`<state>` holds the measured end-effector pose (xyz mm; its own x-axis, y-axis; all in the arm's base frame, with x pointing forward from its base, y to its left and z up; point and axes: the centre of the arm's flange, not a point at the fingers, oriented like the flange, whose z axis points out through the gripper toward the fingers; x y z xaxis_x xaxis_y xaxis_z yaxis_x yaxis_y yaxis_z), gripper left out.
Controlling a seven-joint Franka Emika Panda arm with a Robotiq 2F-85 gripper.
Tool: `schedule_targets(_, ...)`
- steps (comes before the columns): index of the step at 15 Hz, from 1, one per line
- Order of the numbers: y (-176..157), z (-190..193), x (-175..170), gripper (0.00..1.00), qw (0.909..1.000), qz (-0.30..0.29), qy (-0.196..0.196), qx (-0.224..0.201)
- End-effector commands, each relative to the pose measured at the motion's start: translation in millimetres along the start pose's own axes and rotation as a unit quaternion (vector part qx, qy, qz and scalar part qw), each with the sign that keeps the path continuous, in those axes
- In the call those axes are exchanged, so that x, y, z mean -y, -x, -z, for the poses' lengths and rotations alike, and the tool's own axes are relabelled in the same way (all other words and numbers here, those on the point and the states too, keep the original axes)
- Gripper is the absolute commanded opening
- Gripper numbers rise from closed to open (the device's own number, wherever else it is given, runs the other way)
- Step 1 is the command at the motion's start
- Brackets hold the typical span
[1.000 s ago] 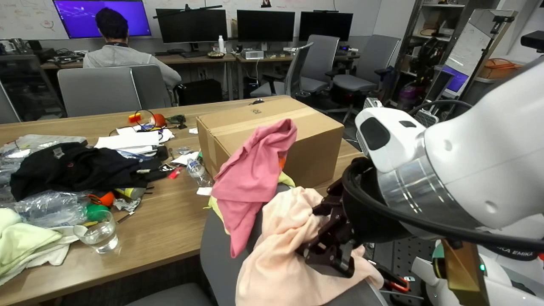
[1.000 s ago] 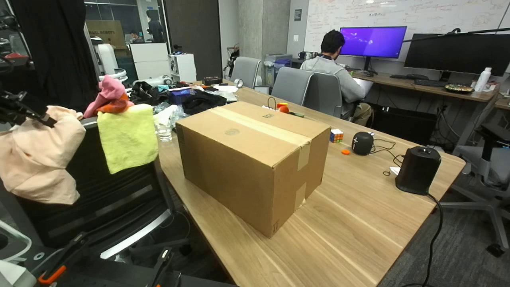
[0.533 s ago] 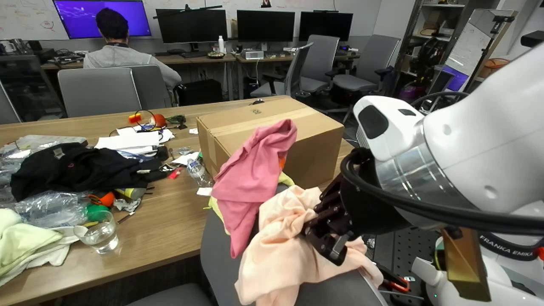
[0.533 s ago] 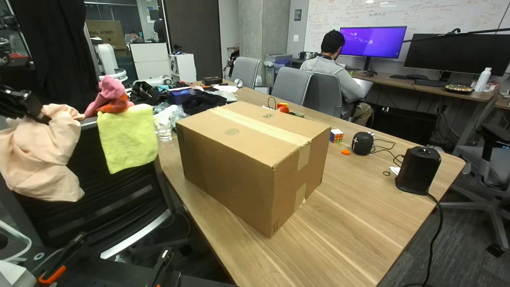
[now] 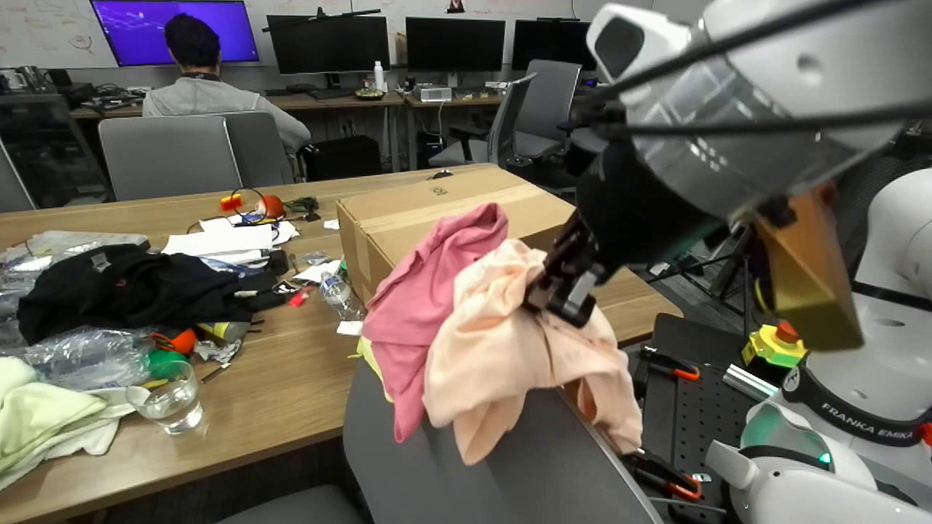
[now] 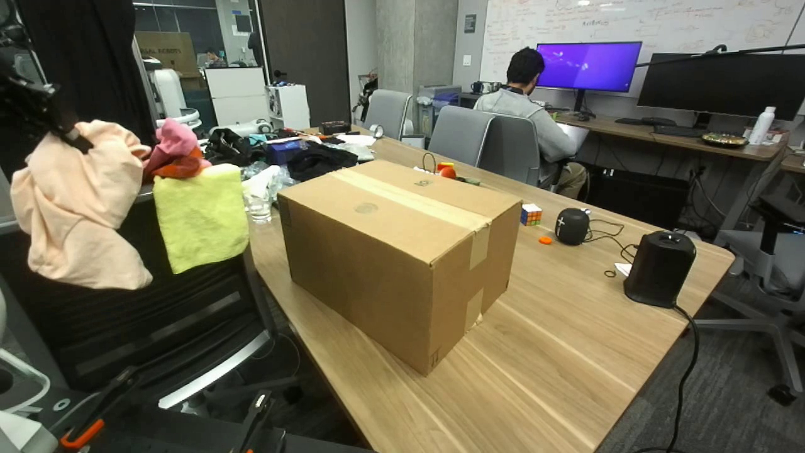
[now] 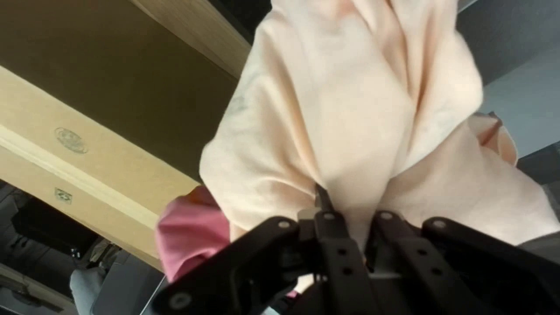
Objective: Remove the t-shirts and towel from the backrest of the chair and place them on top of the box
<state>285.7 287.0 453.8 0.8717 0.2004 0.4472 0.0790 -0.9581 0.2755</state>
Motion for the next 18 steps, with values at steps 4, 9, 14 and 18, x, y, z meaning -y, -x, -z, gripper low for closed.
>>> schedule_targets(4,-80.6,65.9,-67.7,0.03,0.999,-0.037,0.019,0.017)
schedule_targets(9,-114.1,65.4,-113.2,0.03,0.995,-0.065,0.066,0.039)
schedule_targets(14,-141.3,27.9,-179.2,0.03,0.9828,-0.108,0.135,0.066)
schedule_targets(18,-152.2,-8.7,-254.9,0.03,0.9669,-0.156,0.175,0.102)
